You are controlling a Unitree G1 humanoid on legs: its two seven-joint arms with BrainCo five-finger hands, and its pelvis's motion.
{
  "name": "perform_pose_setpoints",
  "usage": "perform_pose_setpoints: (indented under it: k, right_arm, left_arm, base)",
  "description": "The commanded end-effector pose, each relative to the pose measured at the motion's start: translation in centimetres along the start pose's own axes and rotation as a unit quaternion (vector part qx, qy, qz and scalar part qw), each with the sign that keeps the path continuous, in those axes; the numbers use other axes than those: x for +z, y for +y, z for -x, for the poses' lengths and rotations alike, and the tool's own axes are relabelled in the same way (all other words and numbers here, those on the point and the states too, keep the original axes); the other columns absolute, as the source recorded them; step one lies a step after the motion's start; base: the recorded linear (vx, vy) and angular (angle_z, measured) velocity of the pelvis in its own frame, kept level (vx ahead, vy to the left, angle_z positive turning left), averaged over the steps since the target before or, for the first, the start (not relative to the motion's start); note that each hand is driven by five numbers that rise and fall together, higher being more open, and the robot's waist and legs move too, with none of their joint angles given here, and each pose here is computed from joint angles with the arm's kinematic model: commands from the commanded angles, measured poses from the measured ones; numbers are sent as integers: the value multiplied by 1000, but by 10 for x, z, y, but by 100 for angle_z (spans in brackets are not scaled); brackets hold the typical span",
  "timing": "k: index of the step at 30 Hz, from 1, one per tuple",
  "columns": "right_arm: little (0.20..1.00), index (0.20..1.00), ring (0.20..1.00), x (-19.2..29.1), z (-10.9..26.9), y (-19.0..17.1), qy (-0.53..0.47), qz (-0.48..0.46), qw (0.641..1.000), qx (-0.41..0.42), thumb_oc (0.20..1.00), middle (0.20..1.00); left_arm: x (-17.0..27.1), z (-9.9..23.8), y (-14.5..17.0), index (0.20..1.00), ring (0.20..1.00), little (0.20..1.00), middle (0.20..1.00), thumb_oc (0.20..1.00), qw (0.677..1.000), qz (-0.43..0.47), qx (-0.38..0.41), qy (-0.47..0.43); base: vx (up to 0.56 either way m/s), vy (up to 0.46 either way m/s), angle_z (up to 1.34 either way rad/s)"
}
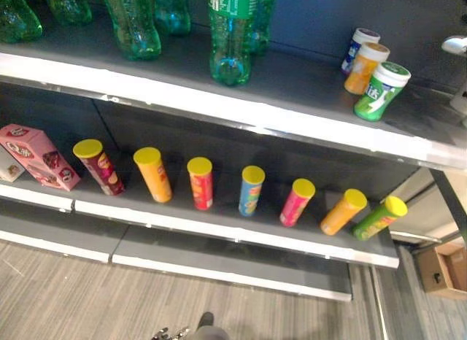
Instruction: Put the goods on the table back onto the shelves and tidy them up.
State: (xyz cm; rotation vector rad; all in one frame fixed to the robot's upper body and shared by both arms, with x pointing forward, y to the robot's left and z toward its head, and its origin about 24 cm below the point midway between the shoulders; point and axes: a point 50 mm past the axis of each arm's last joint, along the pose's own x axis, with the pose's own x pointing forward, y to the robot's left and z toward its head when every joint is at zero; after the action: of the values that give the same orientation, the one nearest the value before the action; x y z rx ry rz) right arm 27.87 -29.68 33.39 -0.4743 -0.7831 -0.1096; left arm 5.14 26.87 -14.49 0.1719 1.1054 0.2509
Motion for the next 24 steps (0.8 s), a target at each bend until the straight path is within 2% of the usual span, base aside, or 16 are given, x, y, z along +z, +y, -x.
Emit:
perform_pose_setpoints:
  k: [1,7,11,14,19,24]
  right_arm:
    - [1000,1000,1000,33,3,0,-85,70,994,-17,1000,1000]
    - [1000,1000,1000,32,37,2,-86,65,994,-17,1000,1000]
    - [1000,1000,1000,25,73,-7,-59,52,996,-33,1000,1000]
    - [1000,1000,1000,17,85,-7,-35,35,998,-30,1000,1000]
    - [1000,1000,1000,-27,125,-1,97,-30,995,-16,1000,1000]
    - [1000,1000,1000,-66,171,16,225,-138,964,27,1000,1000]
  left_arm:
    - [6,-1,5,1000,1000,1000,1000,1000,1000,-4,10,-13]
    - [12,-3,-1,1000,1000,1000,1000,1000,1000,-14,3,-23]
    - [20,-5,-2,1000,1000,1000,1000,1000,999,-24,3,-34]
    - [21,-5,-1,1000,1000,1000,1000,1000,999,-32,2,-35]
    - [25,-7,-3,1000,1000,1000,1000,1000,999,-32,-1,-38]
    - [26,-6,-5,1000,1000,1000,1000,1000,998,-36,-15,-43]
  base:
    - [28,11,-4]
    - [20,14,-12]
    - [29,5,-19]
    - [20,12,-19]
    - [10,11,-27]
    - [2,5,-16]
